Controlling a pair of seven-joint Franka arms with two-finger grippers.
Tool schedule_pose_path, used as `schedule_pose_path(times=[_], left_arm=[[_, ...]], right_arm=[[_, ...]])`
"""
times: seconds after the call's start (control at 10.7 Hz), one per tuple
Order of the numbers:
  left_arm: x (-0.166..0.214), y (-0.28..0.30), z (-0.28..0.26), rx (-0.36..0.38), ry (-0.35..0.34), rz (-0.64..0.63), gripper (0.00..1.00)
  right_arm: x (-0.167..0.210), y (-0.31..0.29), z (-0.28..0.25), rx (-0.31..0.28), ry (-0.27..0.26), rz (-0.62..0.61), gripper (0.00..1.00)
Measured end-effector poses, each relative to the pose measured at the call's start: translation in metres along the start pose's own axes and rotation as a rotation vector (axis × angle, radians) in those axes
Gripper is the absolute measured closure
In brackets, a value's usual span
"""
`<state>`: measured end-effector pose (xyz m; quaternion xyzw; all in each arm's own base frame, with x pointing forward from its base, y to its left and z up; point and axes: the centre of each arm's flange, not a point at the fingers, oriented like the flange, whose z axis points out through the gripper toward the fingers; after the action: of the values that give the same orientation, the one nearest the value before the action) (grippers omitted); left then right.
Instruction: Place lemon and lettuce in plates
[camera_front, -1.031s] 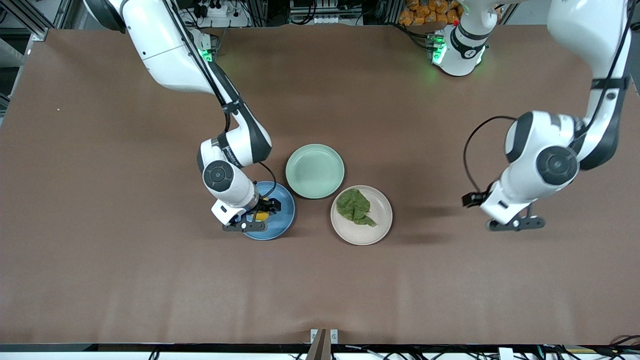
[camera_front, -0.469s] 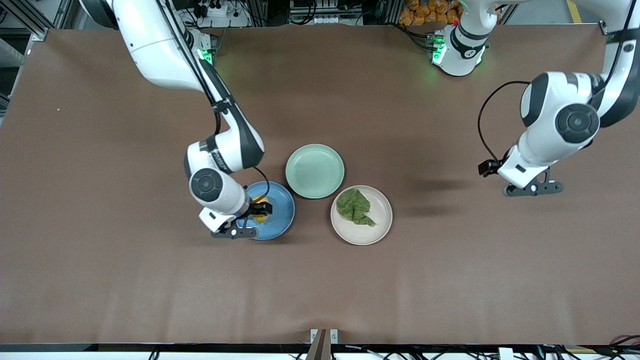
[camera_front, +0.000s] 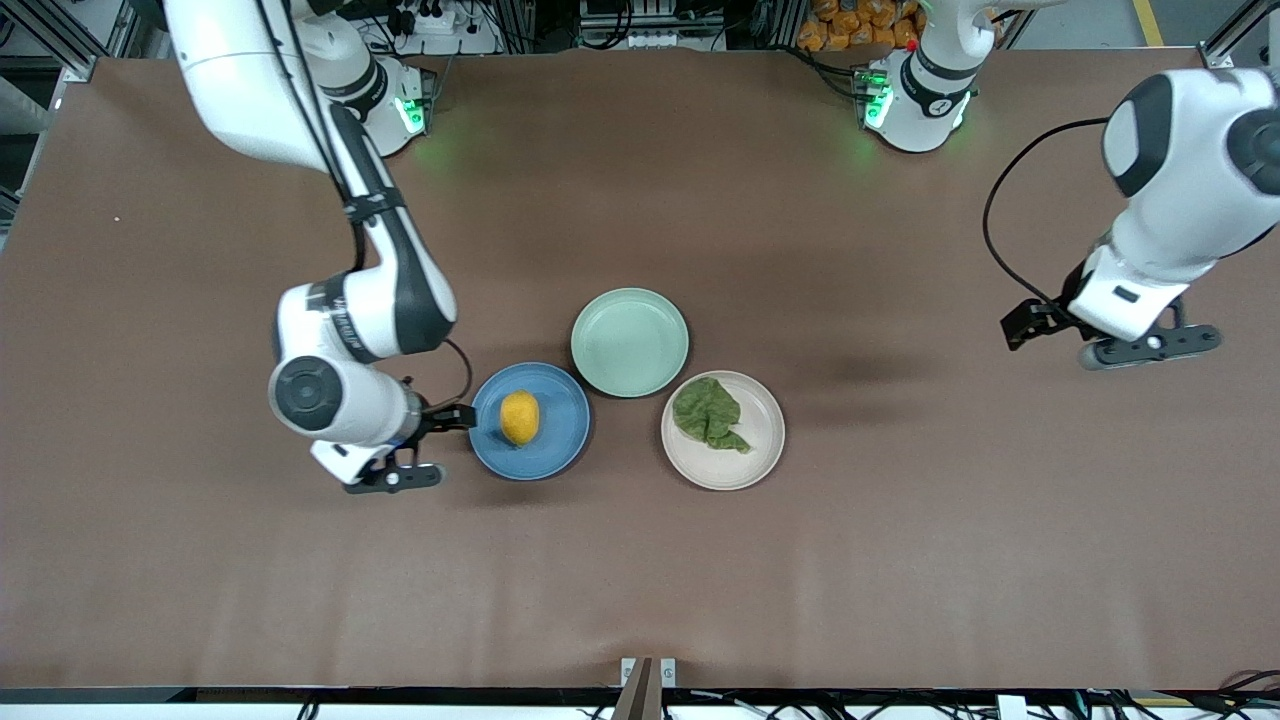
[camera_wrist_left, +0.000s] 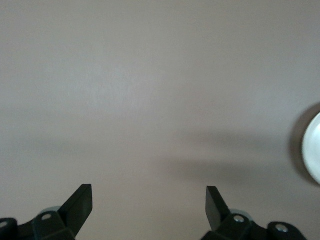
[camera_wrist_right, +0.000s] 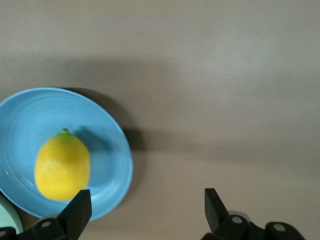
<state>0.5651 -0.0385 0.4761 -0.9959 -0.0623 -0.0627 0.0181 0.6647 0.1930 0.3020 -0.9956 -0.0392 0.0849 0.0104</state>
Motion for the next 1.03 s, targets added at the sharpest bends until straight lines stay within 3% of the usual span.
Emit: schedule_pose_path(times=[0.38,0.66,1.03], left_arm=[[0.02,0.005,-0.055,-0.024,0.08,-0.005,0.0],[0.019,0.006,-0.086,-0.014,0.023,0.049,0.0],[0.015,0.008,-0.127,-0.035,-0.024,0.06,0.0]], right_arm=[[-0.009,0.073,-0.031,0.014,-0.069,-0.053,0.0],[-0.02,0.131,-0.057,0.037,-0.093,-0.082,0.0],[-0.037,0.167,-0.096,0.064,-0.076,-0.058,0.0]])
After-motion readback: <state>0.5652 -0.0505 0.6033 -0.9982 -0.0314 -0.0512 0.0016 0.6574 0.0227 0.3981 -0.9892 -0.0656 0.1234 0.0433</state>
